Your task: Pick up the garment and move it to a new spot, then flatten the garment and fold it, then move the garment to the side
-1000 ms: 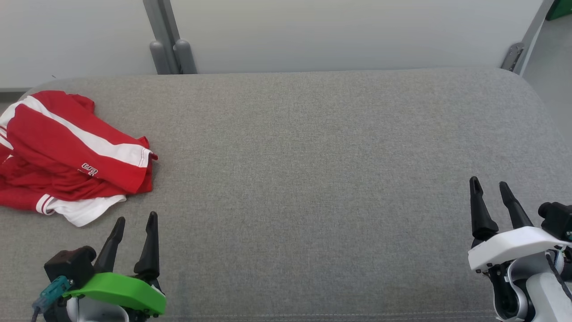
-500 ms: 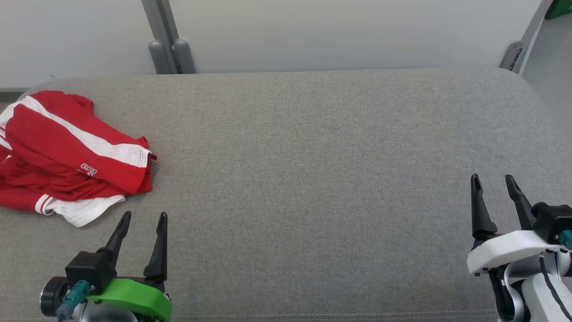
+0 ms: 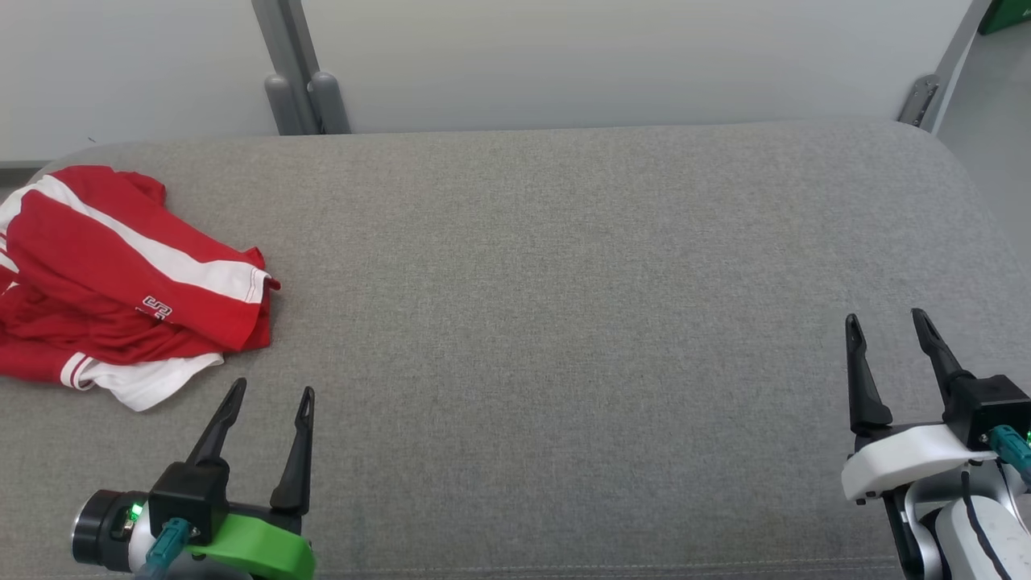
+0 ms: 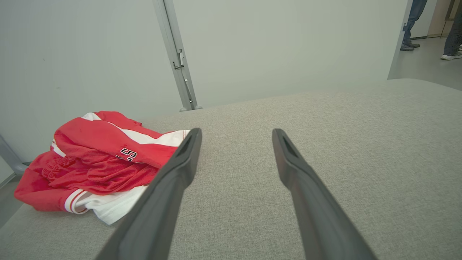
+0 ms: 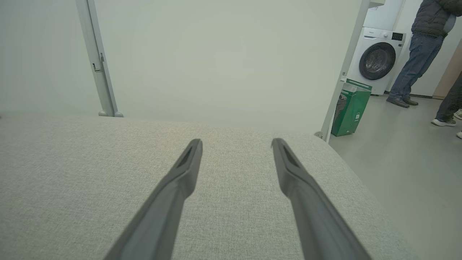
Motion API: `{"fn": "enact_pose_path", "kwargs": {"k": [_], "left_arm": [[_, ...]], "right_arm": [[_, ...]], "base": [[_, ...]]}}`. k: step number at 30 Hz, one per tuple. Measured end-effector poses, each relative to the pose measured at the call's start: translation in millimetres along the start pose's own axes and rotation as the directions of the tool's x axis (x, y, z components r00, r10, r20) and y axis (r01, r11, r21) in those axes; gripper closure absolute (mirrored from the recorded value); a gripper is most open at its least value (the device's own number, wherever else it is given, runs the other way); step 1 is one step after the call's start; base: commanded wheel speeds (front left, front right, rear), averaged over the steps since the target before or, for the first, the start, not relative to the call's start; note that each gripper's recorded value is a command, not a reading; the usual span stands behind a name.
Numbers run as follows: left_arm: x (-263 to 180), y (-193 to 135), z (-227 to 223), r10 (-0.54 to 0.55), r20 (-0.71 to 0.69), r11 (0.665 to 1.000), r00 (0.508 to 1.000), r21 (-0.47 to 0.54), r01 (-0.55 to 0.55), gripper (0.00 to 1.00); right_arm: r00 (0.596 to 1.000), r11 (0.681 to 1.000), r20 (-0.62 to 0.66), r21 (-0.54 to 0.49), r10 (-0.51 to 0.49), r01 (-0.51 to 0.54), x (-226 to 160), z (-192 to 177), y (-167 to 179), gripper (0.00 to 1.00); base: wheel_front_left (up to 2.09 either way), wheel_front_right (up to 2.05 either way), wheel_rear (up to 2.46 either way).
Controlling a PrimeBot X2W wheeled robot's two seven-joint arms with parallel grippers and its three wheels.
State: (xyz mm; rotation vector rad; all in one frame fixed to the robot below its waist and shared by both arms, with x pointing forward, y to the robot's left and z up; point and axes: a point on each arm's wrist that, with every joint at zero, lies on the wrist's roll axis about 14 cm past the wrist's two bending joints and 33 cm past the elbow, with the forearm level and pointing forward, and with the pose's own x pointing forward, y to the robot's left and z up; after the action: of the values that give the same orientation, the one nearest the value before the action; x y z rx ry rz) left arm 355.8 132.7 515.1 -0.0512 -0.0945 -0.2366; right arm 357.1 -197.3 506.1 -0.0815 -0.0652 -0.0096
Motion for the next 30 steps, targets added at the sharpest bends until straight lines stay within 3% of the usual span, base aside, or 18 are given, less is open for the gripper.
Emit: {"fn": "enact_pose_path", "kwargs": {"k": [30], "left_arm": [[-7.1, 12.6, -11.3, 0.070, -0.026, 0.992, 0.997, -0.106, -0.073, 0.00]], "right_arm": [[1.000, 1.000, -0.009, 0.019, -0.018, 0.018, -2.9, -3.0, -4.9, 0.00]], "base": [[0.00, 0.00, 0.00]]}}
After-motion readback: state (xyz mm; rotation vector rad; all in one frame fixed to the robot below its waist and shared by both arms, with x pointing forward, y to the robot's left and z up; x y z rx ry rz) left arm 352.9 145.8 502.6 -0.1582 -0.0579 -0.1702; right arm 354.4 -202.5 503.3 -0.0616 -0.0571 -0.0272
